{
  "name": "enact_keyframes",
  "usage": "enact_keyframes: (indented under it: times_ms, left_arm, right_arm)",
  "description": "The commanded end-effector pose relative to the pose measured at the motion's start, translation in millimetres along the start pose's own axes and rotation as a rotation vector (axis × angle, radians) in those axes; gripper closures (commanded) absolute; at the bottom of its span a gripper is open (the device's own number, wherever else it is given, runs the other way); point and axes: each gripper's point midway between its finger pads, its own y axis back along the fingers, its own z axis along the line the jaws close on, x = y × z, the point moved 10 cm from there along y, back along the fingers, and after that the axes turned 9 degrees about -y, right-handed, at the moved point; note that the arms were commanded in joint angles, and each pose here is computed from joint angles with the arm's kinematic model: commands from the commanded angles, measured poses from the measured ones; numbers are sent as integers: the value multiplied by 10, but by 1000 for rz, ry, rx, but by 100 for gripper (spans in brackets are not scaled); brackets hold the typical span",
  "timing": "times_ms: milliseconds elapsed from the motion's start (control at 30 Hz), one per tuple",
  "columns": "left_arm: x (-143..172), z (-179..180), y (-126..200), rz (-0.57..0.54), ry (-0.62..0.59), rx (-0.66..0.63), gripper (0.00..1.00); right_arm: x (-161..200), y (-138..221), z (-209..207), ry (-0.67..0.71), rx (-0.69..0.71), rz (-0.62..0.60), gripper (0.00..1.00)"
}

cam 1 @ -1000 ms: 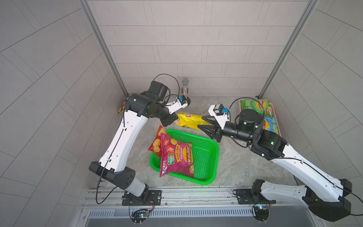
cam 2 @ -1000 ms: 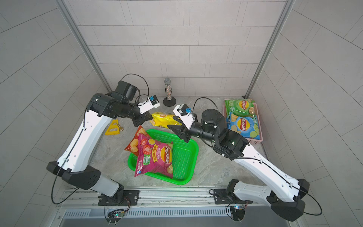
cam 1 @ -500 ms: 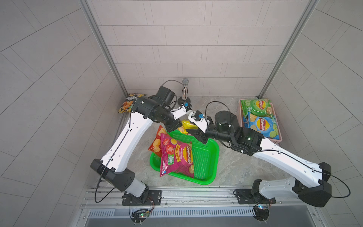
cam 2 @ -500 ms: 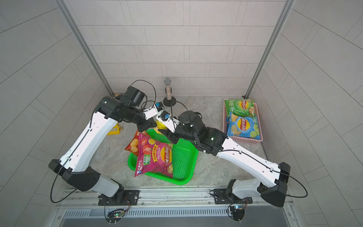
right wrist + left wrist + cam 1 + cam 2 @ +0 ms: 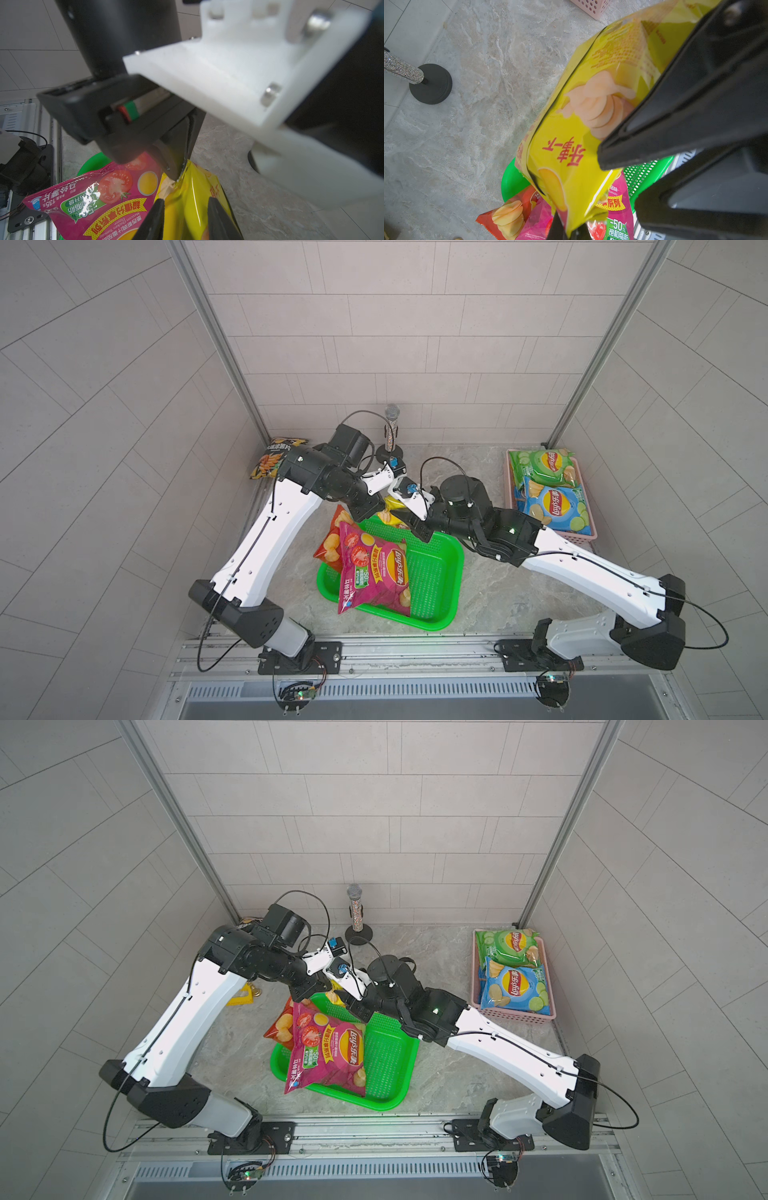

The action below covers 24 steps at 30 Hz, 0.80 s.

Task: Put the potato chips into the basket
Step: Pick up the potato chip from the center of the board.

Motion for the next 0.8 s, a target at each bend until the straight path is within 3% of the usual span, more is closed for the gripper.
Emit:
enact_keyframes:
  times_ms: [0, 567, 767]
  left_arm:
    - [-30, -98, 125, -50, -6, 13, 100]
    - [-57, -127, 178, -77, -6, 19, 100]
    - [-60, -135, 192, -84, -4, 21, 100]
  right_arm:
    - [-53, 28, -10, 14, 27, -28, 61]
    - [29, -104, 2, 63, 46, 22, 63]
    - [41, -128, -2, 74, 71, 29, 78]
